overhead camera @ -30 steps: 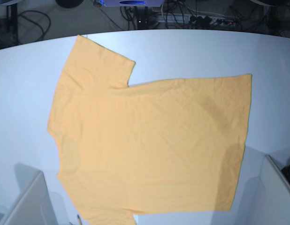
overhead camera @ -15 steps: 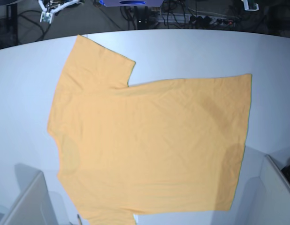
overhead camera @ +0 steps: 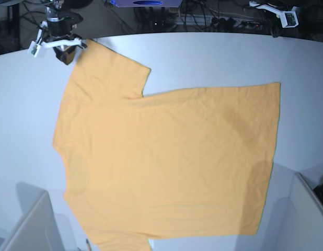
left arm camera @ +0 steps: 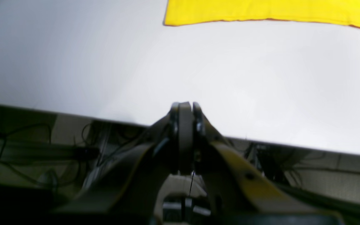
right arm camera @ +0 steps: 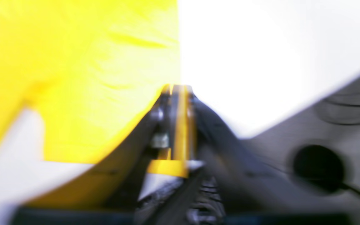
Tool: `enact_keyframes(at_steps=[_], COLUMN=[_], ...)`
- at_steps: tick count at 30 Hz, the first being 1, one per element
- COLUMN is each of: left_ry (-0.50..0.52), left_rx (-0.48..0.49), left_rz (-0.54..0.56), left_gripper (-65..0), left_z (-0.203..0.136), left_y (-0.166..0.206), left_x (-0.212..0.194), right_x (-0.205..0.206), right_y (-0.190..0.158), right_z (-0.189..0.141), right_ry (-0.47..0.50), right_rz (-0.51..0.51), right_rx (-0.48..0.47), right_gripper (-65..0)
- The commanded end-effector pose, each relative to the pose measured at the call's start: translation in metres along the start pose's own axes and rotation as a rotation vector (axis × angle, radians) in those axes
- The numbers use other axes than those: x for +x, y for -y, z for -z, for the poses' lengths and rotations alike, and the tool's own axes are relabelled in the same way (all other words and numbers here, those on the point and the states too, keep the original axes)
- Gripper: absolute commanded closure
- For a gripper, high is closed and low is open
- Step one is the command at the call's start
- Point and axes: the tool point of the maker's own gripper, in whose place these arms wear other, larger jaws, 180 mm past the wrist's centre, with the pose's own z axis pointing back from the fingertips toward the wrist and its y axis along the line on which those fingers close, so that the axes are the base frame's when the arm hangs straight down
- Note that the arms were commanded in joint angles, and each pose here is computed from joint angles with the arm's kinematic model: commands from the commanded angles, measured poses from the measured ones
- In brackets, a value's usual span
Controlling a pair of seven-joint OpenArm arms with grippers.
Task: Fold the T-shirt properly
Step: 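Move the right gripper to the shirt's shoulder corner and grasp it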
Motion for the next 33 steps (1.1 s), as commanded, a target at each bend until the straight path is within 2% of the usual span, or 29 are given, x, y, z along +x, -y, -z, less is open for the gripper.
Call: enact_keyframes(at_steps=[1,2,4,6,8,11,12,13,15,18,22,26,31,33], left_ry=[0.026,0.03,0.033,0.036,0.036,0.047,0.051,0.061,0.088,0.153,0.114,0.072,0.06,0.042], left_rx=[0.003,0.003,0.003,0.004,0.002,0.013,0.02,0.022,-0.002,-0.05,-0.072,-0.054,-0.059,-0.041], left_rz=[0.007,0.004,0.001,-0.02,-0.093,-0.182,-0.2,-0.218,-0.256,-0.34,-0.417,-0.444,-0.44,-0.432], left_gripper=[0.0,0.0,0.0,0.0,0.0,-25.0,-31.3,-37.2,-42.6,-42.6,-42.6,-42.6,-42.6,-42.6], left_z=[-0.003,-0.002,0.0,0.001,0.001,0.002,0.003,0.003,0.002,0.005,0.015,0.023,0.03,0.036], left_y=[-0.002,-0.002,-0.001,-0.002,-0.002,-0.012,-0.016,-0.02,-0.024,-0.028,-0.042,-0.058,-0.068,-0.074], left_x=[0.007,0.009,0.01,0.011,0.011,0.016,0.018,0.021,0.029,0.047,0.052,0.058,0.069,0.068], right_x=[0.014,0.016,0.018,0.02,0.024,0.022,0.022,0.021,0.017,0.007,-0.018,-0.04,-0.05,-0.053], right_y=[-0.004,-0.008,-0.02,-0.026,-0.022,-0.01,-0.004,0.003,0.013,0.019,0.006,-0.004,-0.003,0.001], right_z=[0.001,0.005,0.013,0.022,0.031,0.047,0.05,0.054,0.06,0.067,0.071,0.073,0.073,0.074], right_ry=[0.026,0.011,-0.031,-0.062,-0.07,-0.106,-0.114,-0.125,-0.153,-0.199,-0.285,-0.348,-0.373,-0.379], right_rz=[0.008,0.033,0.077,0.124,0.177,0.234,0.246,0.258,0.283,0.307,0.302,0.297,0.307,0.312], right_rx=[0.029,0.054,0.112,0.154,0.164,0.148,0.134,0.119,0.095,0.081,0.107,0.124,0.117,0.106], right_gripper=[-24.8,-30.0,-35.3,-35.4,-35.7,-35.7,-35.7,-35.7,-35.7,-35.9,-35.6,-35.4,-35.1,-30.9])
